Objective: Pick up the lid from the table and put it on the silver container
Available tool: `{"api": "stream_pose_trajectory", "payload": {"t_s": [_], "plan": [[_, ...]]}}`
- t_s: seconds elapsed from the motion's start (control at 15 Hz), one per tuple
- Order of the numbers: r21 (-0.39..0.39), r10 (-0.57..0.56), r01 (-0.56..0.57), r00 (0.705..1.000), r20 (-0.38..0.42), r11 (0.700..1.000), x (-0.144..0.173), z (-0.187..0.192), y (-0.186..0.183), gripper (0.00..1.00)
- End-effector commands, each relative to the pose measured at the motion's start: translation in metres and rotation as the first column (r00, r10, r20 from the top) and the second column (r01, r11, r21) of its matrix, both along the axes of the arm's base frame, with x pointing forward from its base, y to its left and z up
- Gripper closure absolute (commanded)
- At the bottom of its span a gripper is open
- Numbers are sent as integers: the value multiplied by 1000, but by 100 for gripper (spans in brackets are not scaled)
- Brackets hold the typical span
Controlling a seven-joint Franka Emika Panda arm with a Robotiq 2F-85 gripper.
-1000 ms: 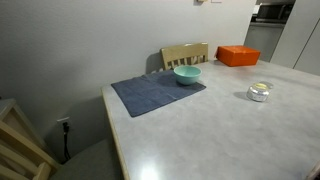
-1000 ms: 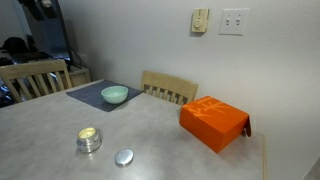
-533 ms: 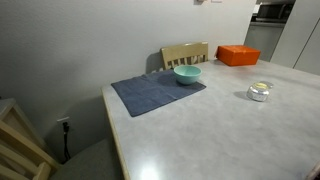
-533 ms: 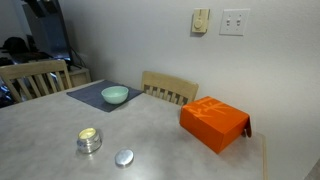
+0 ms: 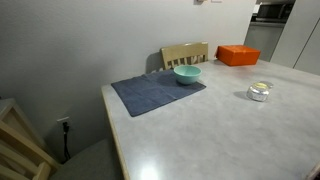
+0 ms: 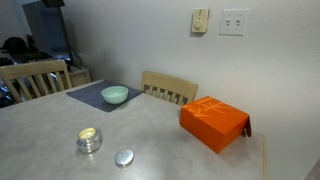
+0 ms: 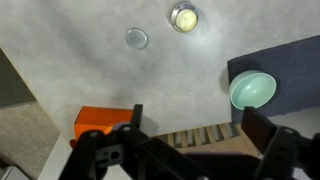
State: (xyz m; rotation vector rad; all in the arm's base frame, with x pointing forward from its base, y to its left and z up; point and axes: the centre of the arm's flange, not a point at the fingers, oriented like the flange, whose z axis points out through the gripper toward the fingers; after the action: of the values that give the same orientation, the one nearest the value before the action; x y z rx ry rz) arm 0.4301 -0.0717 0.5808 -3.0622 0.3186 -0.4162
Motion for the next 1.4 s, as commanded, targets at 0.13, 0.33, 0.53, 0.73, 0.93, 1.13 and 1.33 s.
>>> {"api": "stream_pose_trajectory", "payload": {"t_s": [0.13,0.33,0.53,0.73,0.93,1.13,1.33], "plan": [[171,15,21,979,-202,985,18,-40,-71,0],[159,1,30,981,-193,987,0,-46,-62,0],[132,46,-30,992,-121,991,1,-42,-54,0],[47,80,-81,997,18,996,9,-46,-73,0],[17,62,-64,996,64,998,21,-61,-97,0],[14,-3,3,1000,-4,1000,34,-91,-115,0],[-44,-11,3,985,-173,999,55,-143,-122,0]]}}
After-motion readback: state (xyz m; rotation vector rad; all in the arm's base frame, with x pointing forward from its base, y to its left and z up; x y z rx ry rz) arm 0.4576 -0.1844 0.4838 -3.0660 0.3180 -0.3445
